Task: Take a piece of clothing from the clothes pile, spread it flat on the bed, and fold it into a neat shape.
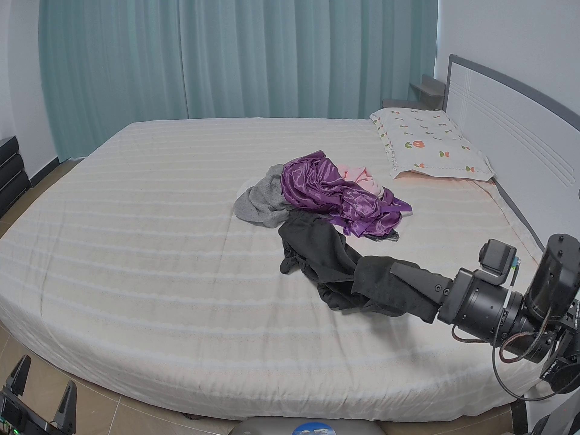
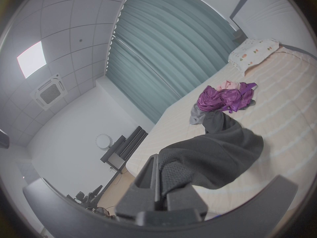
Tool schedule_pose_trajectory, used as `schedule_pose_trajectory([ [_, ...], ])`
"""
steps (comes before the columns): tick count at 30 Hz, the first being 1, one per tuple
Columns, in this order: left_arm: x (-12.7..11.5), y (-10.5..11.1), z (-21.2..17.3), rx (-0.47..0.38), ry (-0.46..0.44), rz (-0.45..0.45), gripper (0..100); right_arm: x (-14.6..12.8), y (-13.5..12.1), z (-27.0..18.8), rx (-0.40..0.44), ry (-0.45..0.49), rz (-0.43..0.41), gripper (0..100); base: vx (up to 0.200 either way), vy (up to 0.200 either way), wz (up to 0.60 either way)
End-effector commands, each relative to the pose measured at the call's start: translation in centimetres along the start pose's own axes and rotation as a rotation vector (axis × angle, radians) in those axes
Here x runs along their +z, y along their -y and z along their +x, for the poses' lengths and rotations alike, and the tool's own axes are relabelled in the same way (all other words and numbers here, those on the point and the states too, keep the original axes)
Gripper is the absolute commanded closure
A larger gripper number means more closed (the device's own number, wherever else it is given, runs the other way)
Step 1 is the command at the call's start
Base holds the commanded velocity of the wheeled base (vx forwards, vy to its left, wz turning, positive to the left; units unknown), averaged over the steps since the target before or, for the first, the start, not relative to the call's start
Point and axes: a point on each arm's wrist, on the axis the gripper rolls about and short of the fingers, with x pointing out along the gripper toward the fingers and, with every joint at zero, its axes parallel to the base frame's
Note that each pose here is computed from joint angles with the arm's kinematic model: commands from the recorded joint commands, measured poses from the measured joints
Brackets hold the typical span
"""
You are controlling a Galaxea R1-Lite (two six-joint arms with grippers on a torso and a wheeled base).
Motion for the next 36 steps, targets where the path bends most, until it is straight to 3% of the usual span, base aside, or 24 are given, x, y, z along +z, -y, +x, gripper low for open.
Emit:
schedule_pose_trajectory([
  [1, -0.2, 0.1, 0.0, -0.034, 0.020, 0.004, 0, 0.8, -1.2, -1.2, 0.059, 0.041, -0.021, 100, 0.000, 0.000, 0.00],
  [2, -0.2, 0.1, 0.0, -0.034, 0.020, 0.004, 0, 0.8, -1.2, -1.2, 0.059, 0.041, -0.021, 100, 0.000, 0.000, 0.00],
  [3, 3.2, 0.1, -0.9, -0.075, 0.175, -0.078, 0, 1.0, -1.5, -1.5, 0.075, 0.051, -0.037, 100, 0.000, 0.000, 0.00],
  [5, 6.4, 0.1, -1.2, -0.117, 0.226, -0.163, 0, 1.1, -1.6, -1.7, 0.085, 0.055, -0.049, 100, 0.000, 0.000, 0.00],
  [9, 7.5, 0.2, 0.3, -0.192, 0.126, -0.145, 0, 1.3, -1.9, -1.9, 0.096, 0.066, -0.054, 100, 0.000, 0.000, 0.00],
  [11, 7.2, 0.2, 2.0, -0.200, 0.003, -0.160, 0, 1.5, -2.4, -2.2, 0.123, 0.075, -0.056, 100, 0.000, 0.000, 0.00],
  [12, 7.2, 0.2, 2.0, -0.200, 0.003, -0.160, 0, 1.5, -2.4, -2.2, 0.123, 0.075, -0.056, 100, 0.000, 0.000, 0.00],
  [13, 6.9, 0.2, 3.3, -0.196, -0.083, -0.171, 0, 1.5, -2.5, -2.3, 0.128, 0.077, -0.058, 100, 0.000, 0.000, 0.00],
  [18, 6.7, 0.3, 4.6, -0.255, -0.182, -0.179, 0, 1.1, -2.6, -2.3, 0.133, 0.059, -0.070, 100, 0.000, 0.000, 0.00],
  [29, 5.5, 1.8, 8.5, -0.469, -0.479, -0.165, 0, 1.3, -2.2, -2.7, 0.106, 0.072, -0.077, 100, 0.000, 0.000, 0.00],
  [36, 4.3, 3.1, 12.1, -0.496, -0.629, -0.159, 0, 1.3, -2.2, -2.7, 0.105, 0.073, -0.079, 100, 0.000, 0.000, 0.00],
])
